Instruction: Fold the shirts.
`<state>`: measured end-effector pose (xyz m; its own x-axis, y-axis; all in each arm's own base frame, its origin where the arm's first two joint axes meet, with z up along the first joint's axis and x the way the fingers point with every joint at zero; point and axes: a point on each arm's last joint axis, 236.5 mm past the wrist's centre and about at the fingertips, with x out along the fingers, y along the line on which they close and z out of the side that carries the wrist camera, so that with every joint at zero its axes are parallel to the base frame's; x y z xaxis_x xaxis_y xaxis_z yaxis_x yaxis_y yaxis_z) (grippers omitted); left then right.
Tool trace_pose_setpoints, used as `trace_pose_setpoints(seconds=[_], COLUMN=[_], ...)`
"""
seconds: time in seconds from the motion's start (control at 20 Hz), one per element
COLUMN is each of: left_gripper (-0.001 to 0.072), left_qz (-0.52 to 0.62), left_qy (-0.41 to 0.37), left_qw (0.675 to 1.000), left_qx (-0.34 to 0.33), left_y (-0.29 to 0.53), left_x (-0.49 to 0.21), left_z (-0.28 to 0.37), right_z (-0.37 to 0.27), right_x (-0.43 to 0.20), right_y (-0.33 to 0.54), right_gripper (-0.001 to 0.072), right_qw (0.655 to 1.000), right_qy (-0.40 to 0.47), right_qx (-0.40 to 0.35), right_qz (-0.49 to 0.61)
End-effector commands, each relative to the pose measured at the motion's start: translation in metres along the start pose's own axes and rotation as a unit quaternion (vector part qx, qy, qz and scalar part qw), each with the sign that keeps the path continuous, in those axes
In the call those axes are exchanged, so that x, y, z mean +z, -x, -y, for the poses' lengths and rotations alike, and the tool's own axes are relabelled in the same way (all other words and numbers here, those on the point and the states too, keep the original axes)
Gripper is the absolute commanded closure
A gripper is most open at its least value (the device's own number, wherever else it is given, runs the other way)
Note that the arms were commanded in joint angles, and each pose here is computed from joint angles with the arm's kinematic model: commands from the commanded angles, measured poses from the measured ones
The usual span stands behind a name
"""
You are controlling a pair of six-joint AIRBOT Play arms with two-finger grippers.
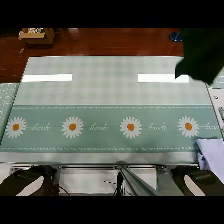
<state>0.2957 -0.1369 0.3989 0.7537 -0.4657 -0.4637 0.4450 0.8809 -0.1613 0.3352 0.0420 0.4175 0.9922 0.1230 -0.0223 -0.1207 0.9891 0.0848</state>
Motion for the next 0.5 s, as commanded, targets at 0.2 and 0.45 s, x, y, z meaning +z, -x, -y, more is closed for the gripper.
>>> trace_pose_setpoints(seconds=[0.2,0.45], left_gripper=[-0.0013,-0.0013], left_qz=[-0.095,-0.168], left_qy=[0.003,0.023], left_qw=[0.995,0.985], left_qx=[-0.002,-0.002], left_y=[0.022,-0.007], left_x=[-0.055,-0.094], left_z=[0.006,-0.004], right_z=[-0.163,-0.247], right_x=[-0.151,-0.306], right_y=[0.020,0.019], right_gripper=[0.0684,0.0683], right_qw=[0.923,0.838], right_qy=[-0.021,0.125], right_qx=[0.242,0.288], right_qz=[-0.298,-0.446])
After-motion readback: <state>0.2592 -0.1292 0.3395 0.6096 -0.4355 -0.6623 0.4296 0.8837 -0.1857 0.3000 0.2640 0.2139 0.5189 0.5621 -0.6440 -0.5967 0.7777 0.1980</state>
